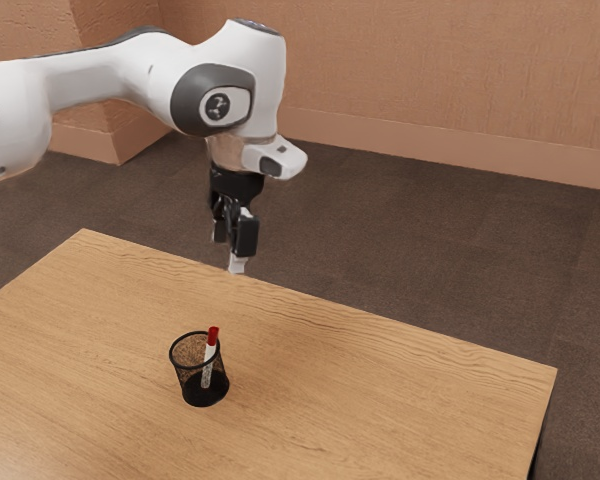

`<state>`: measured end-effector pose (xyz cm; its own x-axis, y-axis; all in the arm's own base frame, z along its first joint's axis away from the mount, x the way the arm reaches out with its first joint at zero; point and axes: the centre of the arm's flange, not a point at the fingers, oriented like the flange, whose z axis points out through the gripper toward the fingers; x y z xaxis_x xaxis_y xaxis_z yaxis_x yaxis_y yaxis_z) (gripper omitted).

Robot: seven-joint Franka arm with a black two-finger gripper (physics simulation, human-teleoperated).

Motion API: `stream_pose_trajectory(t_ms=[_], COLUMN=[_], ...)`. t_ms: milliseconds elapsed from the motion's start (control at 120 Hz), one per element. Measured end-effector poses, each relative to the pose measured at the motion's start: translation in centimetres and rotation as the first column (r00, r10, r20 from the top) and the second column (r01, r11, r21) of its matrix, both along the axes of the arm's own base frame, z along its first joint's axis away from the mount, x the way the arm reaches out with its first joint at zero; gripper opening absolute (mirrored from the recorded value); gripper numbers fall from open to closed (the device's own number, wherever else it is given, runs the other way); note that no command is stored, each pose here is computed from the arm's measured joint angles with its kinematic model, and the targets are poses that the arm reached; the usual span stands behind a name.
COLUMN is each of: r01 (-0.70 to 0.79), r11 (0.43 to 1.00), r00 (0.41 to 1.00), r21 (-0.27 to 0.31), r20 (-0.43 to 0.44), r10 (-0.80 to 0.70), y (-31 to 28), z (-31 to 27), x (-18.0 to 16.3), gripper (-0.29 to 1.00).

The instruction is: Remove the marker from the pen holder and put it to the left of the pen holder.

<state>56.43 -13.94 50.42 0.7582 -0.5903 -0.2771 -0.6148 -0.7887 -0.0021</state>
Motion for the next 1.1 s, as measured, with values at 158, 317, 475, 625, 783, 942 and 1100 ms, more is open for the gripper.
stream_pose_trajectory(t_ms=[158,317,475,625,783,942,1100], r01=[-0.006,-0.051,-0.061,-0.082,-0.093,-0.090,-0.108], r11=[1.000,0.999,0.998,0.994,0.990,0.989,0.983], r00=[1.000,0.993,0.975,0.944,0.921,0.906,0.868], r21=[-0.020,-0.005,0.023,0.070,0.109,0.121,0.148], r20=[0.002,-0.109,-0.213,-0.314,-0.368,-0.402,-0.469], r10=[0.006,0.050,0.064,0.100,0.127,0.132,0.166], y=[-0.2,2.1,2.6,4.3,5.5,4.8,4.3], z=[-3.1,-11.0,-14.9,-17.2,-19.1,-19.0,-18.7], x=[1.6,3.6,2.8,2.3,2.8,2.8,1.7], gripper=[0.68,0.69,0.70,0.70,0.70,0.68,0.61])
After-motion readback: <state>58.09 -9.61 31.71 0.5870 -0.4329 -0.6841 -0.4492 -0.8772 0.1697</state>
